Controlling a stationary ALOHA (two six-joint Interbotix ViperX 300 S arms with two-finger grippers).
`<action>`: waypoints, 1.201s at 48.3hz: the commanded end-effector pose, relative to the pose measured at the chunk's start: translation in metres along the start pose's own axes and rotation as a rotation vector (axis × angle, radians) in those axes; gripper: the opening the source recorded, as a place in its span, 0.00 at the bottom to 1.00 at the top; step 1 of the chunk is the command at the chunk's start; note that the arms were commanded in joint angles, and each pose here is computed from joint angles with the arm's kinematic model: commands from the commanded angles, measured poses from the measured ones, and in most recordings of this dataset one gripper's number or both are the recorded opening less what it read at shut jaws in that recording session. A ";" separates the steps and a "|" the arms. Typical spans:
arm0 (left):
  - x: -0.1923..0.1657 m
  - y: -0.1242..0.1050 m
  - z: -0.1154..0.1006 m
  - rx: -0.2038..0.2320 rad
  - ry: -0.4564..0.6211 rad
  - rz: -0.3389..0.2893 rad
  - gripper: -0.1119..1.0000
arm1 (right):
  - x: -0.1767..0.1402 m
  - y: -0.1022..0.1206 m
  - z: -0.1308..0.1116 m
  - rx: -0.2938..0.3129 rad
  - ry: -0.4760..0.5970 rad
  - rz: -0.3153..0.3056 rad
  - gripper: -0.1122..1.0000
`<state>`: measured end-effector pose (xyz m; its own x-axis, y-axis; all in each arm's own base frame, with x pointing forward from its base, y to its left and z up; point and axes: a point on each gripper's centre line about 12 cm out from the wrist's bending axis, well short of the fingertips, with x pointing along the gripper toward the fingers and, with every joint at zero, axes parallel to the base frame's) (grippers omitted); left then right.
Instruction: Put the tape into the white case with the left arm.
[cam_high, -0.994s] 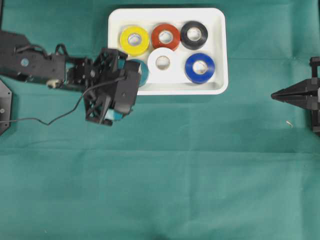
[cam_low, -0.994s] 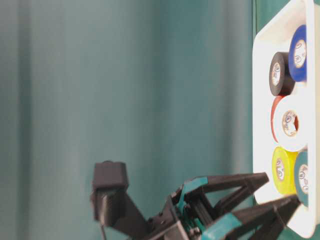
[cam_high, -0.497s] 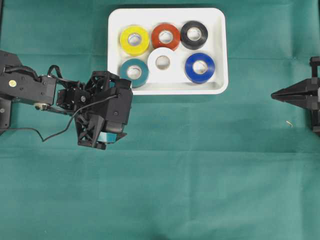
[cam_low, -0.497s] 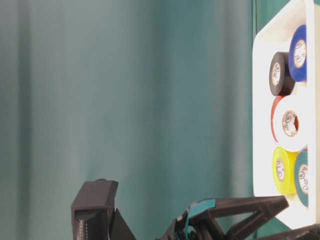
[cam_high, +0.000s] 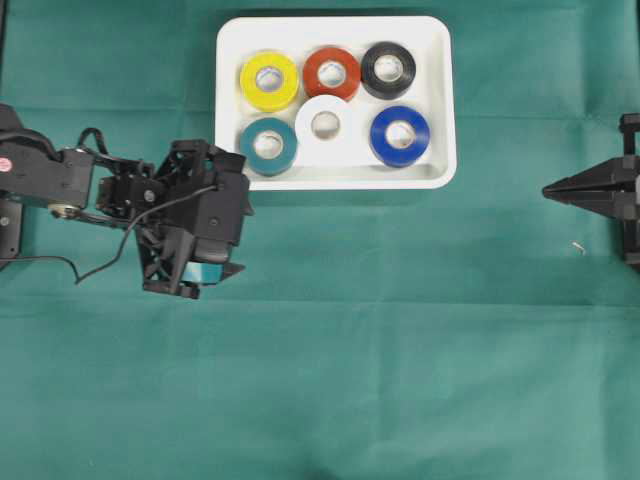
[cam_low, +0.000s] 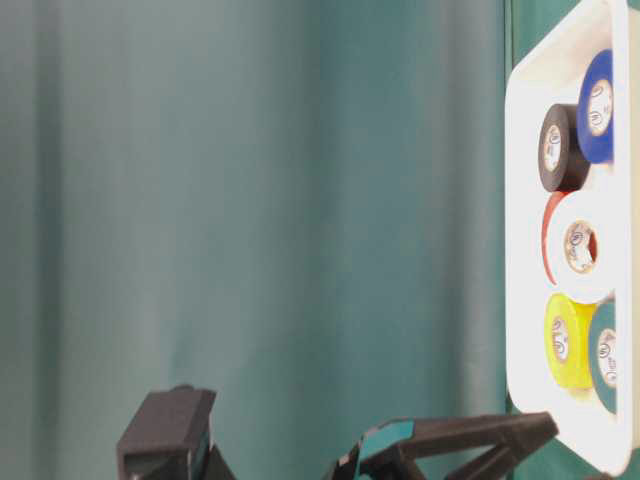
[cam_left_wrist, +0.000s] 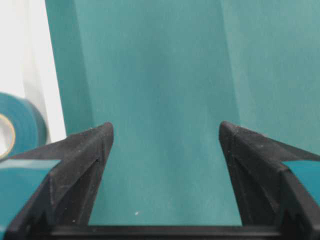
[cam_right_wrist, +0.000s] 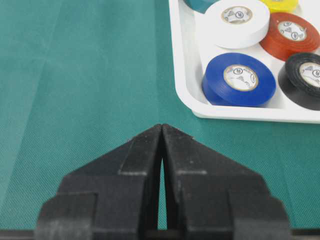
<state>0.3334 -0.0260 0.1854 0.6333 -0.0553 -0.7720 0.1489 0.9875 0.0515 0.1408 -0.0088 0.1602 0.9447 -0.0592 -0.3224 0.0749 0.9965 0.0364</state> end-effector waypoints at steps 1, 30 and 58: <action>-0.012 0.000 0.005 -0.002 -0.041 0.002 0.84 | 0.001 0.000 0.004 0.002 -0.008 0.001 0.02; -0.053 0.000 -0.017 -0.006 -0.238 0.028 0.84 | 0.001 -0.002 0.004 0.004 -0.008 -0.012 0.02; -0.095 0.007 -0.048 -0.069 -0.386 0.069 0.84 | 0.001 -0.002 0.004 0.007 -0.010 -0.015 0.02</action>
<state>0.2395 -0.0092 0.2210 0.8625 -0.0347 -0.5048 0.0680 0.9965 0.0476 0.1407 -0.0108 0.1604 0.9443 -0.0722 -0.3210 0.0885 0.9954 0.0364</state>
